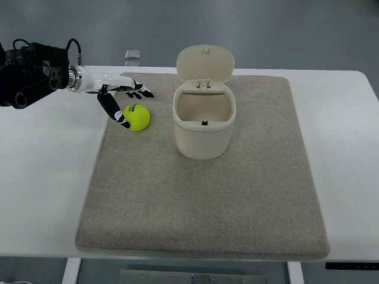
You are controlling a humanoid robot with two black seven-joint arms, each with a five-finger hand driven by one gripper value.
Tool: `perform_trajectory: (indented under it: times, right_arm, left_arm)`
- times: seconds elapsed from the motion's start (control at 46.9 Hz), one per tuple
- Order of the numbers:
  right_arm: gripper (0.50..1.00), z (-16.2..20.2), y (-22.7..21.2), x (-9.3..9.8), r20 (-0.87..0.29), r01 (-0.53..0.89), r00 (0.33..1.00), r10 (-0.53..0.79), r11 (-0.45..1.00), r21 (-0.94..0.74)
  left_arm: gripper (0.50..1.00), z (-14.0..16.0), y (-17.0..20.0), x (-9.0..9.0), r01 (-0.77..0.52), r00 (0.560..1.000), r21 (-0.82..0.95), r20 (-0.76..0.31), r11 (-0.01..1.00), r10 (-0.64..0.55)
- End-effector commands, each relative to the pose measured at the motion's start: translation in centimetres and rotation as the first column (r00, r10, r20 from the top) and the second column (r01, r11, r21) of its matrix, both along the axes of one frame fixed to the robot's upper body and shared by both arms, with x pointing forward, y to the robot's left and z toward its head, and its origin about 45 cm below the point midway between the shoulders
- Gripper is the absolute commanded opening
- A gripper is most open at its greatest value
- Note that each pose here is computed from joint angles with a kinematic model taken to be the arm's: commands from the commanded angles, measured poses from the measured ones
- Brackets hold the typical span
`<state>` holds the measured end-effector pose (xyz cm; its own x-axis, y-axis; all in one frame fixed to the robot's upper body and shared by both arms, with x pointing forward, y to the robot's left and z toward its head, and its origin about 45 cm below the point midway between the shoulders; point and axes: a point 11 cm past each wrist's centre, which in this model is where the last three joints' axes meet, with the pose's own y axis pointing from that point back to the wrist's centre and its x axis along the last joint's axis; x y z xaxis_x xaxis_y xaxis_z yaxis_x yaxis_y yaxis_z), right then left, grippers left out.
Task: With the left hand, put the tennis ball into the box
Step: 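Lower the left hand beside the yellow tennis ball, fingers around it, then close the left hand fingers around the tennis ball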
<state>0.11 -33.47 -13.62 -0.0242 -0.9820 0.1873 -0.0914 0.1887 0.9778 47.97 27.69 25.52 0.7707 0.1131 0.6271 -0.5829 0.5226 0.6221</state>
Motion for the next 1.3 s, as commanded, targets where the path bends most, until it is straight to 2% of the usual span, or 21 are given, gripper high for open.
perform_trajectory:
  times: [0.0, 0.299, 1.174, 1.28]
  right_arm:
    - [0.901, 0.0, 0.0, 0.0, 0.0, 0.0, 1.0, 0.0, 1.0, 0.0]
    - [0.901, 0.0, 0.0, 0.0, 0.0, 0.0, 1.0, 0.0, 1.0, 0.0]
    - [0.901, 0.0, 0.0, 0.0, 0.0, 0.0, 1.0, 0.0, 1.0, 0.0]
    - [0.901, 0.0, 0.0, 0.0, 0.0, -0.001, 1.0, 0.001, 1.0, 0.0]
  left_arm:
    - [0.969, -0.1, -0.1, 0.0, 0.002, 1.0, -0.001, 0.002, 1.0, -0.002]
    - [0.966, -2.0, -1.4, -0.5, 0.016, 1.0, -0.013, -0.019, 1.0, -0.017]
    - [0.96, -1.8, -0.9, 0.0, 0.045, 0.997, 0.074, 0.058, 0.996, -0.05]
    - [0.943, -1.9, -0.9, -0.1, 0.045, 0.997, 0.075, 0.061, 0.996, -0.049]
